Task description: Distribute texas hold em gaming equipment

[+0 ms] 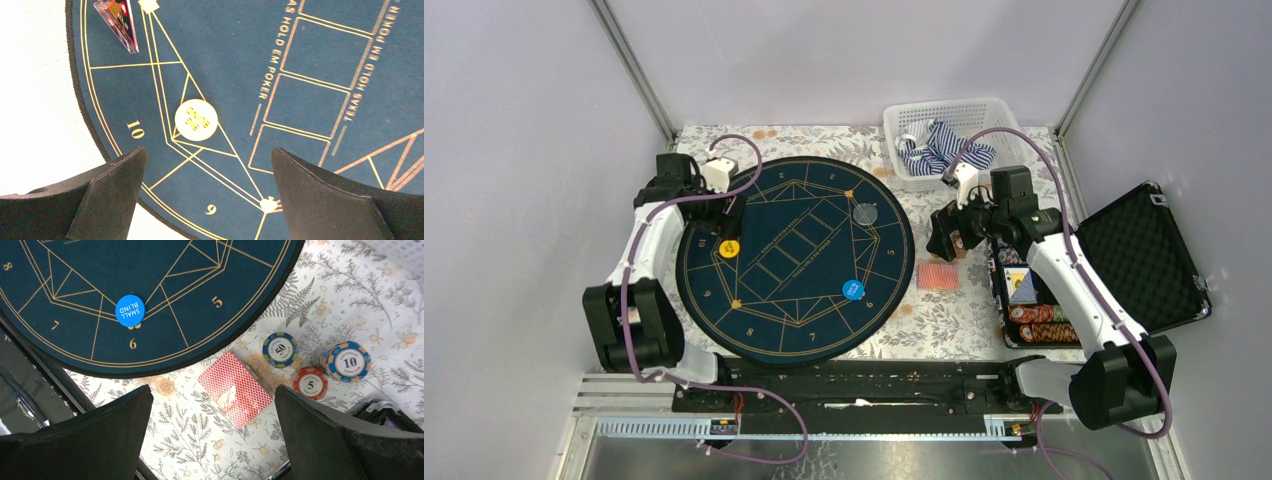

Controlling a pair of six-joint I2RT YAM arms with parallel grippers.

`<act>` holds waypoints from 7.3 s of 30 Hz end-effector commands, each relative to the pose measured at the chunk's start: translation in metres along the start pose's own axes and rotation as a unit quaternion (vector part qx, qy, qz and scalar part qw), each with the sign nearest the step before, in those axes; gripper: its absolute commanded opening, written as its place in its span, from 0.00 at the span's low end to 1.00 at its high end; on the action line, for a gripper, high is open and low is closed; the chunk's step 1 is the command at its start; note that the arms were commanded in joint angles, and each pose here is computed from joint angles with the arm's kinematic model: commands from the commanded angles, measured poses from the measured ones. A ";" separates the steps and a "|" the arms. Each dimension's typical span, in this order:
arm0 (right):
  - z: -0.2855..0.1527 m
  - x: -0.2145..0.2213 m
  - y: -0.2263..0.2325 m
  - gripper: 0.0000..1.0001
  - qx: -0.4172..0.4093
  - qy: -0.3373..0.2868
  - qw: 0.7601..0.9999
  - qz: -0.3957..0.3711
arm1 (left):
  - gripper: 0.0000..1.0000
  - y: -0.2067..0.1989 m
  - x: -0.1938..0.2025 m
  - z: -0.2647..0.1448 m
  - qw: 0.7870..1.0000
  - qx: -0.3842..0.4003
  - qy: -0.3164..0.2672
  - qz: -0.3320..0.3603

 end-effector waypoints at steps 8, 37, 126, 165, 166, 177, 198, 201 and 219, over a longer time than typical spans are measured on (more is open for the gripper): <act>-0.061 -0.027 0.016 1.00 0.049 -0.010 0.999 -0.014 | 0.99 -0.035 0.010 -0.060 0.996 0.063 -0.056 0.019; -0.021 0.013 -0.014 1.00 0.155 0.088 0.984 0.019 | 0.99 -0.090 0.016 -0.064 0.993 0.111 -0.040 0.027; 0.072 -0.017 -0.140 0.11 0.135 0.178 0.972 0.067 | 0.99 -0.101 0.013 -0.025 0.990 0.136 -0.022 0.038; 0.278 -0.160 0.088 0.14 -0.082 0.088 0.976 -0.184 | 0.99 0.016 0.007 -0.051 0.980 0.098 -0.070 -0.159; 0.281 -0.158 0.090 0.14 -0.085 0.090 0.975 -0.184 | 0.99 0.016 0.007 -0.051 0.980 0.098 -0.071 -0.159; 0.300 -0.139 0.107 0.24 -0.102 0.109 0.971 -0.188 | 0.99 0.016 0.008 -0.048 0.979 0.108 -0.068 -0.160; 0.305 -0.125 0.114 0.56 -0.102 0.130 0.967 -0.191 | 0.99 0.014 0.004 -0.054 0.978 0.112 -0.074 -0.158; 0.302 -0.128 0.114 0.73 -0.101 0.128 0.968 -0.190 | 0.99 0.013 0.004 -0.055 0.978 0.112 -0.075 -0.157; 0.238 -0.156 0.108 0.89 -0.099 0.106 0.973 -0.180 | 0.99 0.011 0.002 -0.059 0.977 0.120 -0.080 -0.159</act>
Point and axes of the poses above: each gripper's point midway between its finger pads, its own z axis out along the fingers, its own y axis along the line the jaws close on, x = y × z, the point moved 10 cm from there along -z, back along the fingers, and after that the axes turned 13 degrees about -z, right-handed, at the moved point
